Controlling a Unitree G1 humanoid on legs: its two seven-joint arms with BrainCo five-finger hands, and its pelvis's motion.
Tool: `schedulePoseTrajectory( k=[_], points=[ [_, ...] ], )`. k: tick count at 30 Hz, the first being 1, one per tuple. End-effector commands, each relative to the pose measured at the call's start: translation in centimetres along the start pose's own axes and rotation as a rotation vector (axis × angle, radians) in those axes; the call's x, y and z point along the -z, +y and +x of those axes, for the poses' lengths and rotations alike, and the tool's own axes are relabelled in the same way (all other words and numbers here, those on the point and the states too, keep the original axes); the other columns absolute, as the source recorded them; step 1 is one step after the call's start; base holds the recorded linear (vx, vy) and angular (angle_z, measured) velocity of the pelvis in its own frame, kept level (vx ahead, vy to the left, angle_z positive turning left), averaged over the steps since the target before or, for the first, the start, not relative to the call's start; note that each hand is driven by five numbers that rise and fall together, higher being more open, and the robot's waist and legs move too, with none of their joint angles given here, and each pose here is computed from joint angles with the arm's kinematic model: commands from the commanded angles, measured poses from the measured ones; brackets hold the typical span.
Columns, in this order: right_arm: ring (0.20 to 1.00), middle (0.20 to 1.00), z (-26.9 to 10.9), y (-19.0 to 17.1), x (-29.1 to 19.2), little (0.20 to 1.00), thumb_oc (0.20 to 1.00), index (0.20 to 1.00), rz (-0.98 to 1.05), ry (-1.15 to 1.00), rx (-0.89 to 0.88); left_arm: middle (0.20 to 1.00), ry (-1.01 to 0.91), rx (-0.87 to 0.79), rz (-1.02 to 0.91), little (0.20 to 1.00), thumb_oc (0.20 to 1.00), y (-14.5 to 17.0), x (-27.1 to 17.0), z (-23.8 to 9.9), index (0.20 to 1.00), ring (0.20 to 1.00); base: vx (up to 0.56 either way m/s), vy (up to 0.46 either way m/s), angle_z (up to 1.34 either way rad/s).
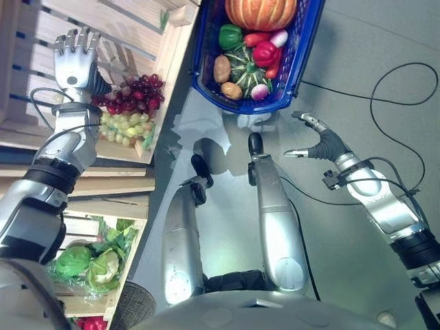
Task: Pick up fruits and vegetables into the basket
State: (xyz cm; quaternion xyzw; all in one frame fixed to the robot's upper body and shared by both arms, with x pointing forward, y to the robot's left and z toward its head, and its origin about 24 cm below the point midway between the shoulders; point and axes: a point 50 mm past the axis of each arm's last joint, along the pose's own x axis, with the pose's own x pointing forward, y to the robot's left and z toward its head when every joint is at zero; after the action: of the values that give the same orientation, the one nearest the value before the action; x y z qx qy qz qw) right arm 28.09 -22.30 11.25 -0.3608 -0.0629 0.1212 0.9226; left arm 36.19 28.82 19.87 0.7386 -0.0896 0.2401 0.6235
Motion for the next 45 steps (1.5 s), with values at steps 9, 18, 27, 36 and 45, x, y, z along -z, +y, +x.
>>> schedulePoseTrajectory(
  k=[9,18,27,36,45],
  points=[
    [1.000,1.000,-0.7,-0.4,-0.5,1.000,1.000,1.000,0.070,-0.076,0.076,1.000,0.173,0.191,0.100,1.000,1.000,-3.0,3.2,-0.9,1.000,1.000,0.00,-0.003,-0.06],
    [1.000,1.000,-0.6,-0.9,-0.3,1.000,1.000,1.000,0.083,-0.070,0.129,1.000,0.214,0.263,0.112,1.000,1.000,-3.7,3.5,-0.8,1.000,1.000,0.00,-0.003,-0.01],
    [1.000,1.000,-0.2,-0.8,-0.3,1.000,1.000,1.000,0.077,-0.075,0.145,1.000,0.155,0.243,0.228,1.000,1.000,-4.4,2.4,-1.2,1.000,1.000,0.00,-0.003,-0.02],
    [1.000,1.000,0.2,-0.7,-0.3,1.000,1.000,1.000,0.078,-0.082,0.176,1.000,0.173,0.205,0.463,1.000,1.000,-3.6,2.5,-0.8,1.000,1.000,0.00,0.000,0.00],
    [1.000,1.000,1.1,-0.5,-0.9,1.000,1.000,1.000,0.092,-0.103,0.192,1.000,0.330,0.254,0.473,1.000,1.000,-4.1,3.9,-1.4,1.000,1.000,0.00,0.000,0.00]
  ],
)
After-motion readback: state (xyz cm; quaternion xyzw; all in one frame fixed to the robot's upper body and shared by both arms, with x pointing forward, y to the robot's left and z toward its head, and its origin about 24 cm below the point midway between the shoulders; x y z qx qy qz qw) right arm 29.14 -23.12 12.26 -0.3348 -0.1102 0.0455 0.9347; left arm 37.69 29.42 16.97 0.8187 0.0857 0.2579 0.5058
